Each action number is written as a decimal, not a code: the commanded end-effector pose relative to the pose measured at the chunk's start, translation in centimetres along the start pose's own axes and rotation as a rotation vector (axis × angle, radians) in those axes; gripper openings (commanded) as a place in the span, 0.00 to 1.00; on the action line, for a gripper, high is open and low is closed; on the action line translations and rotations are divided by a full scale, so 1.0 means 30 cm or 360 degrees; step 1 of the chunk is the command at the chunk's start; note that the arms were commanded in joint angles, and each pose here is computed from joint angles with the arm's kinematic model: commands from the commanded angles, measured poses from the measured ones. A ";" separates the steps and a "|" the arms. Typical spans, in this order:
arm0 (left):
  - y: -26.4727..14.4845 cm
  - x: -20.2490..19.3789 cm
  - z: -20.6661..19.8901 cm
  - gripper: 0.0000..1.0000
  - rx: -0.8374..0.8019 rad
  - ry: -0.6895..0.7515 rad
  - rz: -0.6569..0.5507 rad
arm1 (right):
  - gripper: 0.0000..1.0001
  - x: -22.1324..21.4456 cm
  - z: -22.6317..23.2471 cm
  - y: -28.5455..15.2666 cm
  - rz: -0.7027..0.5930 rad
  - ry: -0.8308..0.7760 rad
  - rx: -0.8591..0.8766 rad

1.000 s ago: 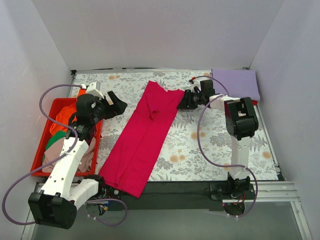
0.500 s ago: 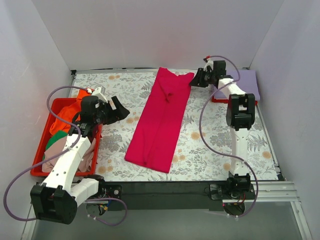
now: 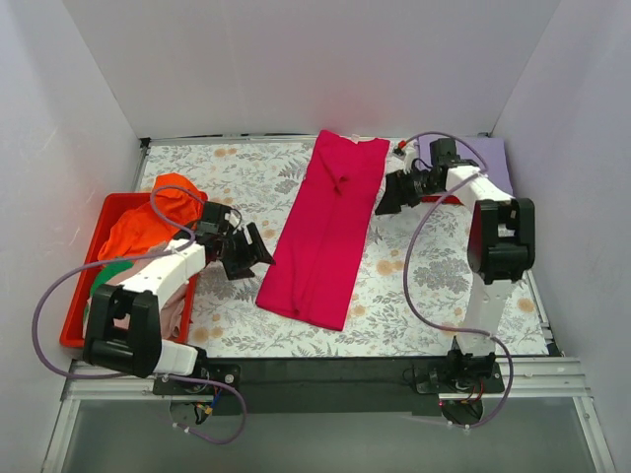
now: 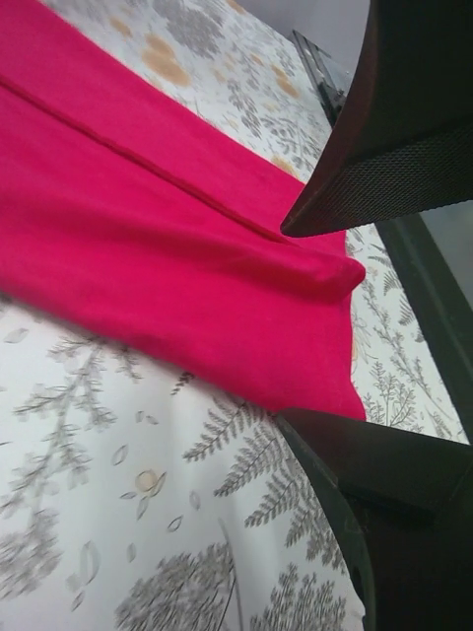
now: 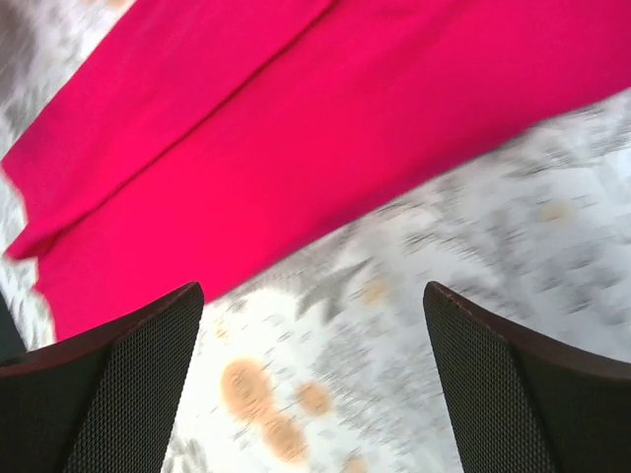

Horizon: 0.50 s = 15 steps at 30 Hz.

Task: Fold and stack the t-shirts
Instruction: Fold the tshirt

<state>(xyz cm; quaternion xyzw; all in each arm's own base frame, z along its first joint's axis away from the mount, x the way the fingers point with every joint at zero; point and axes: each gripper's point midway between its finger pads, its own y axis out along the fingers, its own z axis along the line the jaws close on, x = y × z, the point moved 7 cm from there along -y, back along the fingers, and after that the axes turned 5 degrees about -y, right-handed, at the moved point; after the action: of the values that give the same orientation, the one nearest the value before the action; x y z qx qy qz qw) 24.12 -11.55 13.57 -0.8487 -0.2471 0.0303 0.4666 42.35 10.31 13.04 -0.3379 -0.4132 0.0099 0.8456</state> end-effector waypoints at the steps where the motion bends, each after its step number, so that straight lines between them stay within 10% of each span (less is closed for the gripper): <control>1: 0.059 -0.094 0.016 0.68 0.0137 -0.0031 0.0179 | 0.98 -0.021 0.179 -0.109 -0.0023 -0.0358 0.0144; 8: 0.132 -0.160 0.102 0.58 0.0409 -0.0016 0.0235 | 0.98 -0.209 0.485 -0.186 0.0061 -0.0804 0.0144; 15: 0.120 -0.269 0.101 0.11 0.0254 -0.0052 0.0395 | 0.98 -0.395 0.672 -0.215 -0.0165 -0.0965 0.0700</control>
<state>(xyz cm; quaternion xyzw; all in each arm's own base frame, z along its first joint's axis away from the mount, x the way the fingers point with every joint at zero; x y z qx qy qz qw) 20.29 -13.98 8.16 -0.8243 -0.1784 0.0997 0.5279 21.99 12.54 17.99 -0.2248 -0.6298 0.1314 0.7318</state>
